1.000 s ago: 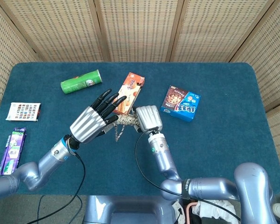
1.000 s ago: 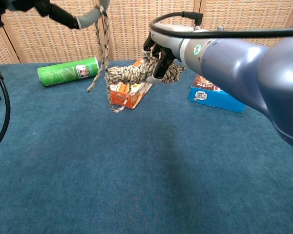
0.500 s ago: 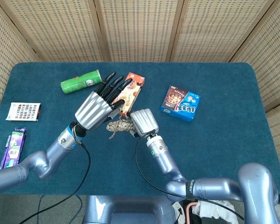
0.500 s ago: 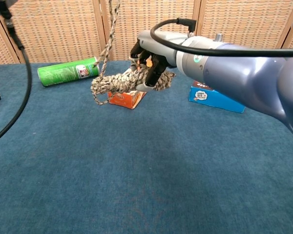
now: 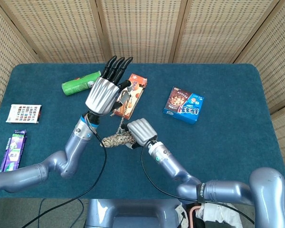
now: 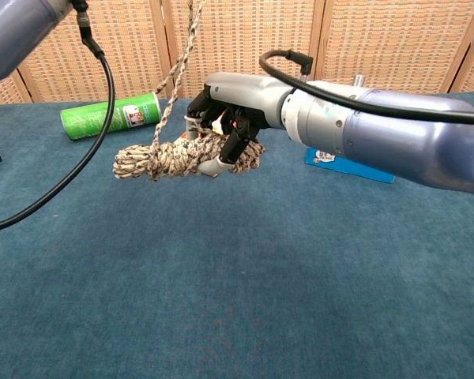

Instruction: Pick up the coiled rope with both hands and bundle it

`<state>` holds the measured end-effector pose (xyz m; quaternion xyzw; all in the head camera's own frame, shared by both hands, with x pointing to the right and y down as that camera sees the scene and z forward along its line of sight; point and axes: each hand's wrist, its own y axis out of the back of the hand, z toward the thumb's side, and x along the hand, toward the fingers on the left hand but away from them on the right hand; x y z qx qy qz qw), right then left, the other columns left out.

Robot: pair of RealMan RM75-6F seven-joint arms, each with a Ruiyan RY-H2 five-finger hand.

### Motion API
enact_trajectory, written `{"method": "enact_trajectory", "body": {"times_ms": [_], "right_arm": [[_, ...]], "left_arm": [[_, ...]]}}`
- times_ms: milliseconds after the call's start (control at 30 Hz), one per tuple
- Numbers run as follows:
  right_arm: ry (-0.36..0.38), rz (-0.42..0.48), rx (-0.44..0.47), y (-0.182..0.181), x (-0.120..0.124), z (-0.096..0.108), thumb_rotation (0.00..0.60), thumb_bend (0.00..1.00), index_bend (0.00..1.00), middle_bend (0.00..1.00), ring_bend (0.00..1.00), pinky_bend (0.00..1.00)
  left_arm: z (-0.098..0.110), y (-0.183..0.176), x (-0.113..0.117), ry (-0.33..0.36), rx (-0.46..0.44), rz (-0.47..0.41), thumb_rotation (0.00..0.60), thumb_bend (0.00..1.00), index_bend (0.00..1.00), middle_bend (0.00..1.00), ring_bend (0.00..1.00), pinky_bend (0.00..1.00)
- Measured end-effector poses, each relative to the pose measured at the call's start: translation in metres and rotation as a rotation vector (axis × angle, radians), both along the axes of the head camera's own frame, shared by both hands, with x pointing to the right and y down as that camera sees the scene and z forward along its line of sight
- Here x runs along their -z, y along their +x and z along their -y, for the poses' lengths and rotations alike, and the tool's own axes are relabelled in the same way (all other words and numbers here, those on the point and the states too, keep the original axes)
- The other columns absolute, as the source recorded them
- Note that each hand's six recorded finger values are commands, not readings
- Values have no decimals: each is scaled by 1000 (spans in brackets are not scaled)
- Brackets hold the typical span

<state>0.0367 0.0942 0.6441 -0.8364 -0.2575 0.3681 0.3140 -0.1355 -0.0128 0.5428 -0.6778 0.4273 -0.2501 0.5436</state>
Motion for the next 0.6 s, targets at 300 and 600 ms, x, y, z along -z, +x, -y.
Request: {"method": "enact_trajectory", "body": {"times_ms": [300,600], "right_arm": [[-110,118,-6,6,4,-1,600,801,701,743,617,644],[-285,271,-103,12,12,2,600,801,701,743,617,643]], "left_arm": [[16,-10,-28,-46,79,57,600,611,846,0,0,0],[24,-41,-59,-144,169,28,600,611,846,0,0,0]]}}
